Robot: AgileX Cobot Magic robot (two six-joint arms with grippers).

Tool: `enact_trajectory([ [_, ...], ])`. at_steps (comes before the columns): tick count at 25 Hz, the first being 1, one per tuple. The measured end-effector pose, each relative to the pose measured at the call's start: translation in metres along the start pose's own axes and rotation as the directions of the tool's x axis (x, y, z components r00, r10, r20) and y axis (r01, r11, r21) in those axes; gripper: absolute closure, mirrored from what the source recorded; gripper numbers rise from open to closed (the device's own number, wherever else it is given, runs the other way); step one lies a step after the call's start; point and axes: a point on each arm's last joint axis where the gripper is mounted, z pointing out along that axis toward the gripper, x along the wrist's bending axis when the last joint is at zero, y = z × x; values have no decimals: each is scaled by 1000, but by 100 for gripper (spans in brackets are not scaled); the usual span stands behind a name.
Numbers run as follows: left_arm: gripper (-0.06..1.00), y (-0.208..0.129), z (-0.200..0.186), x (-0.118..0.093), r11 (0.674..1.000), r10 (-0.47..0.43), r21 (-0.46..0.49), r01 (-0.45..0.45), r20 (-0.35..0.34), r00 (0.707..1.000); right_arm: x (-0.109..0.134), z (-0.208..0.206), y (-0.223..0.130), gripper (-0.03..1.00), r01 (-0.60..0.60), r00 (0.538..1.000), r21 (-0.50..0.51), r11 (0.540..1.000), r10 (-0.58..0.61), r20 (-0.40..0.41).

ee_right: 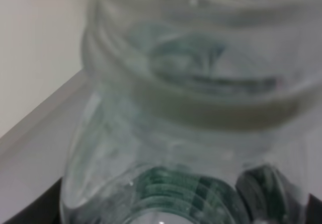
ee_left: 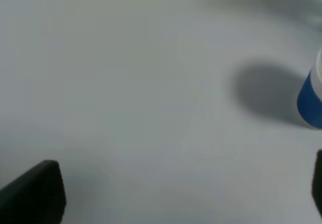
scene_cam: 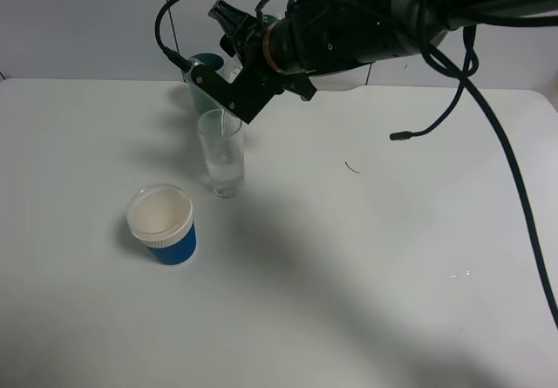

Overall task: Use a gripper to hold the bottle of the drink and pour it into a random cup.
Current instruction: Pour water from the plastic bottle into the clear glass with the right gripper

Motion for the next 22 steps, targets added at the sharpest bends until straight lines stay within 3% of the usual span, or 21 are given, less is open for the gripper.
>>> enact_trajectory([
  [22, -5, 0, 0, 0, 1000, 0, 0, 0, 0, 1000, 0, 0, 0, 41, 46, 999, -3, 999, -46, 4],
])
